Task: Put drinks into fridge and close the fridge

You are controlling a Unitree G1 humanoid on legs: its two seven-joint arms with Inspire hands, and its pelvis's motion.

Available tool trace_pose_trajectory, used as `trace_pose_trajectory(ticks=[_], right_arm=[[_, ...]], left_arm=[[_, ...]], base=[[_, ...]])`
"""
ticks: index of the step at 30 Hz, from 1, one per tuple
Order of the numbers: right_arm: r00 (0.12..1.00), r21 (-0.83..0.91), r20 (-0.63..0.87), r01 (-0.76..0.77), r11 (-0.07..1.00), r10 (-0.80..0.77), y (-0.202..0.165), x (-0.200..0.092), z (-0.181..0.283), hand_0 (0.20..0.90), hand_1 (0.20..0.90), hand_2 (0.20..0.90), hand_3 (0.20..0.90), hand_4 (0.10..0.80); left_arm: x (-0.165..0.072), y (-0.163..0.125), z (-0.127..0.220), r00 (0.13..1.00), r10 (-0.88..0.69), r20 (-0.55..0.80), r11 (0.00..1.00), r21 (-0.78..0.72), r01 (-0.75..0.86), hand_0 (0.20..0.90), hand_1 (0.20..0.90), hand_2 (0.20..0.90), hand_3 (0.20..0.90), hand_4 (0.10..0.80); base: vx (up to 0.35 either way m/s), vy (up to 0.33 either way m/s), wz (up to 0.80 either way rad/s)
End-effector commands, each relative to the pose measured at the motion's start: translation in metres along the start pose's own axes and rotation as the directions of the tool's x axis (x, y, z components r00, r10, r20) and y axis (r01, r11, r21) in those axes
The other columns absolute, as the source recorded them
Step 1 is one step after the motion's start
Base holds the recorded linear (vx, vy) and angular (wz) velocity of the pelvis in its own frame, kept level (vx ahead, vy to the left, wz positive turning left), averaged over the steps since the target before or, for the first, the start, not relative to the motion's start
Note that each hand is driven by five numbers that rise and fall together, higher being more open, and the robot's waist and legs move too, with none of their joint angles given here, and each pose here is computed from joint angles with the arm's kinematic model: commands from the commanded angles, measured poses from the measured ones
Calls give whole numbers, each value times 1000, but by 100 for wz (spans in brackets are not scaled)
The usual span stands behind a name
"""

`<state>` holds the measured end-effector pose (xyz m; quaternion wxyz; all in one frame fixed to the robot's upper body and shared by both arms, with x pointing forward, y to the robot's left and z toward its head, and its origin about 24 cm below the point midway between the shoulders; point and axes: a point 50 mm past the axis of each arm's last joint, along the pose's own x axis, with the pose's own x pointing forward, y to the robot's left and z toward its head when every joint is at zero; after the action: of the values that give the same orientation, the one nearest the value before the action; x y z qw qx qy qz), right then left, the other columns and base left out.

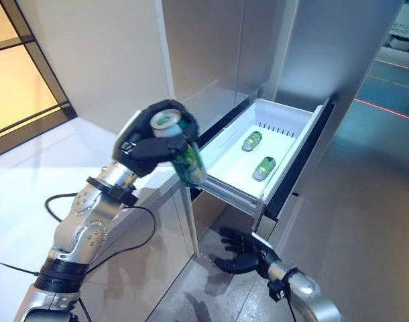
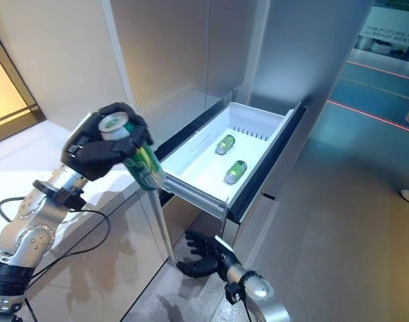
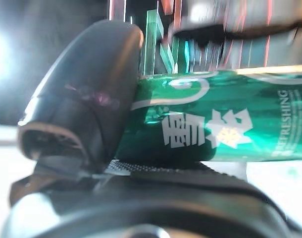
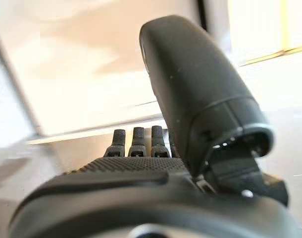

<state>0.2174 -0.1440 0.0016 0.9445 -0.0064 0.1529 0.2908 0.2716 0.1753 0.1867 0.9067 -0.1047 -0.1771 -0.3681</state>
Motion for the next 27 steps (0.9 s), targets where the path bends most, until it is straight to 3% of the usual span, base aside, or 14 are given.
trace_pose_trajectory(ticks=[1,11,17,27], right_arm=[[943,-59,328,-44,997,61,-8,6,82,900,900,900,900,800],[829,-47,518,-218,975,211,13,5,149,900,900,900,900,800],[773,-46,507,-418,907,381,41,11,160,900,900,900,900,800],[700,-117,492,-537,836,518,68,12,172,900,900,900,900,800]], left_arm=[[13,-7,60,933,-140,332,988,114,107,300,300,300,200,100],[25,-28,40,935,-276,221,961,63,269,300,300,300,200,100],[36,-39,29,937,-309,163,951,43,306,300,300,300,200,100],[45,-52,16,930,-342,136,937,-32,349,300,300,300,200,100]], base=[[-63,-1,-17],[-11,1,-3],[0,0,0],[3,0,0]])
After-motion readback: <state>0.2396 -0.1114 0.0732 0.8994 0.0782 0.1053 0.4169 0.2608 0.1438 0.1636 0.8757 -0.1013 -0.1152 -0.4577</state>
